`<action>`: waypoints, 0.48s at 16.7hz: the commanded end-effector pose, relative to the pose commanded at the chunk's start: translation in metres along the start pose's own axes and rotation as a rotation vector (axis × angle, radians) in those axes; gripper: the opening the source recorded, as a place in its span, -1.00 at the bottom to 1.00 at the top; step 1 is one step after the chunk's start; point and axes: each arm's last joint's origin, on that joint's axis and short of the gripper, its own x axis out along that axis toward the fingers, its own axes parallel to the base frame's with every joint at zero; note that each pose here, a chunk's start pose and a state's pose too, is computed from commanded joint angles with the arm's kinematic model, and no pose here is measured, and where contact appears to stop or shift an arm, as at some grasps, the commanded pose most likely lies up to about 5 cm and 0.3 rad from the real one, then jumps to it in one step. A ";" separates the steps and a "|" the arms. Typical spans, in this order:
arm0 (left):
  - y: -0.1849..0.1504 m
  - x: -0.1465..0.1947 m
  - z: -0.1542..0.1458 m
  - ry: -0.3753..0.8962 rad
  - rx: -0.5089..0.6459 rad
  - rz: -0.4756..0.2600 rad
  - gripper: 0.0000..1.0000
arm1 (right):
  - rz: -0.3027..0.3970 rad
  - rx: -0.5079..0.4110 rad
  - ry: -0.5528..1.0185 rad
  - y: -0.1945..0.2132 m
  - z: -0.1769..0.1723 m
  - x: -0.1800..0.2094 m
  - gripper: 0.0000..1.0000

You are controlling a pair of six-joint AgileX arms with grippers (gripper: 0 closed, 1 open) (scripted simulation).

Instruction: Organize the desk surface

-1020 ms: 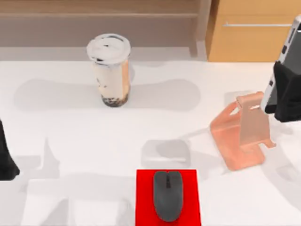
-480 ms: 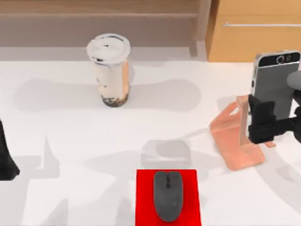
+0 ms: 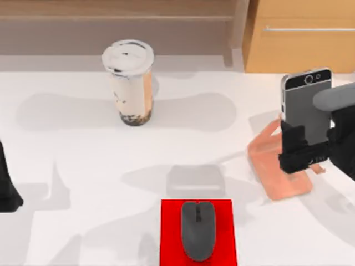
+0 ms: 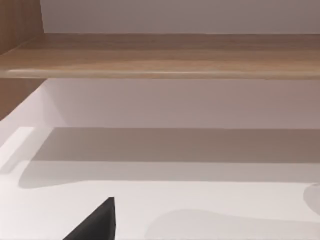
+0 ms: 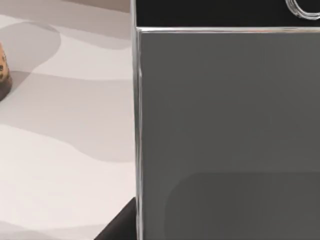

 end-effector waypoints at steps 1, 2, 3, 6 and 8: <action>0.000 0.000 0.000 0.000 0.000 0.000 1.00 | 0.000 0.000 0.000 0.000 0.000 0.000 -1.00; 0.000 0.000 0.000 0.000 0.000 0.000 1.00 | 0.000 0.000 0.000 0.000 0.000 0.000 -1.00; 0.000 0.000 0.000 0.000 0.000 0.000 1.00 | 0.000 0.000 0.000 0.000 0.000 0.000 -0.85; 0.000 0.000 0.000 0.000 0.000 0.000 1.00 | 0.000 0.000 0.000 0.000 0.000 0.000 -0.40; 0.000 0.000 0.000 0.000 0.000 0.000 1.00 | 0.000 0.000 0.000 0.000 0.000 0.000 -0.10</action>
